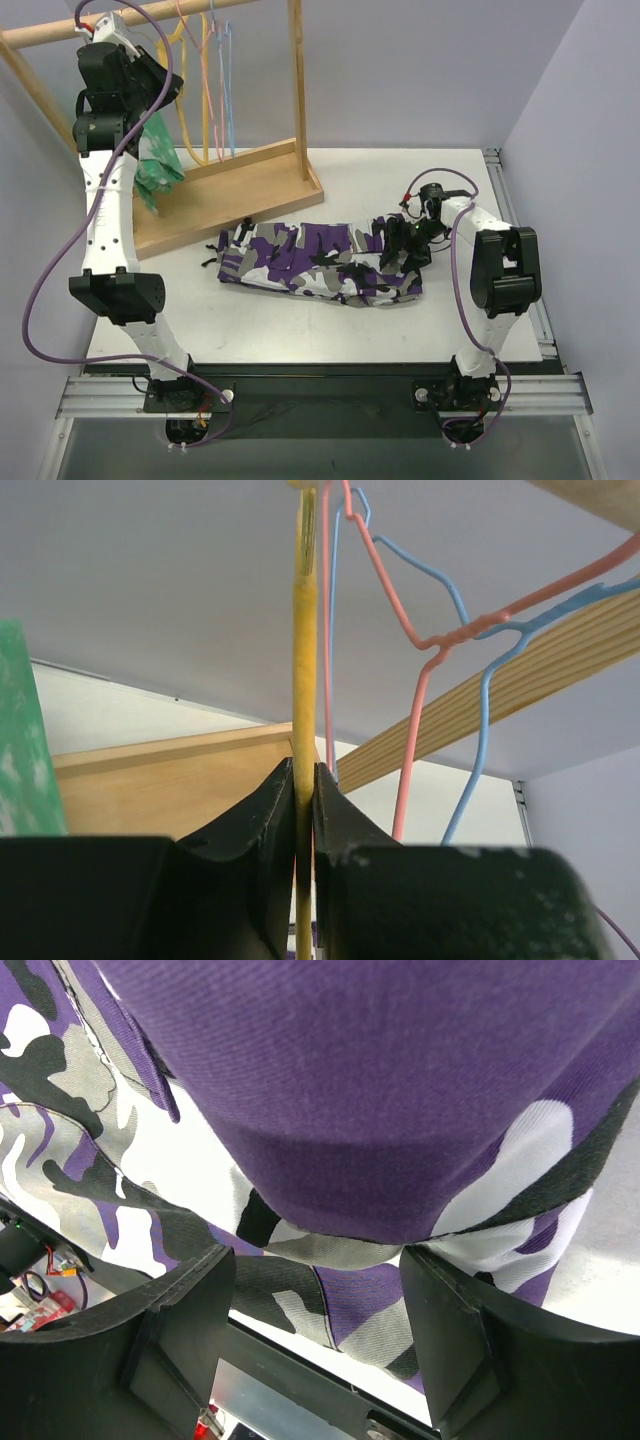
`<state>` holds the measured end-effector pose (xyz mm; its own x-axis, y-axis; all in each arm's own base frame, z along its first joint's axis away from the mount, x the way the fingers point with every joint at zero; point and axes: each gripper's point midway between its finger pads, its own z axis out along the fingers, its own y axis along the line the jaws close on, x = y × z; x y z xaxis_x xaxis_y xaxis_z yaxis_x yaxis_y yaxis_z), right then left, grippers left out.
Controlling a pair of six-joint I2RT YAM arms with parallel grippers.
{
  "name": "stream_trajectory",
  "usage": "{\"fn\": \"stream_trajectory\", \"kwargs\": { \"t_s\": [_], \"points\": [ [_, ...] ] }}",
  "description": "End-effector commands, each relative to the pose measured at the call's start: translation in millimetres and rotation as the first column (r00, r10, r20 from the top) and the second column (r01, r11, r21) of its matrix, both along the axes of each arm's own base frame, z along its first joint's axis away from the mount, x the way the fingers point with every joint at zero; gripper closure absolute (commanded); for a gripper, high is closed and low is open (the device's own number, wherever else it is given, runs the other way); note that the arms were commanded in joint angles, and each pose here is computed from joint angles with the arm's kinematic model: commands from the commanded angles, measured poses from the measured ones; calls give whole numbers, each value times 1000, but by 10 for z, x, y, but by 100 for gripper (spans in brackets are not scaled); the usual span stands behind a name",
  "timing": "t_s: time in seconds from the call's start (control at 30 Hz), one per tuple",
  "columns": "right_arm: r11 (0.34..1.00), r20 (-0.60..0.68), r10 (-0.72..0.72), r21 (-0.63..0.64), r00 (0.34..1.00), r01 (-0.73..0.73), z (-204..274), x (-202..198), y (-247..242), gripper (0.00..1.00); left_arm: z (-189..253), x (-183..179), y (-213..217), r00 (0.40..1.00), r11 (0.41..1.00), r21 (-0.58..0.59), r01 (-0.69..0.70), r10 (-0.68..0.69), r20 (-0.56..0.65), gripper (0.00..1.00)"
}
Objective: Place the trousers on the hanger
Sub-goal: Pick up the hanger from the clothesline.
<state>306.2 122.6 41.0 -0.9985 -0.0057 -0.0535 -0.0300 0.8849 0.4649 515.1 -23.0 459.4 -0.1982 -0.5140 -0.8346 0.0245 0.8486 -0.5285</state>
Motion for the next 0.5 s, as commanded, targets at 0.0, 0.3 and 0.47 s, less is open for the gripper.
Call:
{"fn": "stream_trajectory", "kwargs": {
  "t_s": [0.0, 0.3, 0.47],
  "points": [
    [1000, 8, 17, 16, 1000, -17, 114, -69, 34, 33, 510, -135, 22, 989, 999, 32, -24, 19, 150, 93],
    [1000, 3, 20, 20, 1000, -21, 114, -81, 55, 33, 672, -212, -16, 982, 979, 194, -56, 18, 190, 100],
    [1000, 2, 19, 23, 1000, -20, 115, -74, 61, 33, 660, -291, -84, 984, 966, 245, -77, 34, 175, 100]
  ]
}}
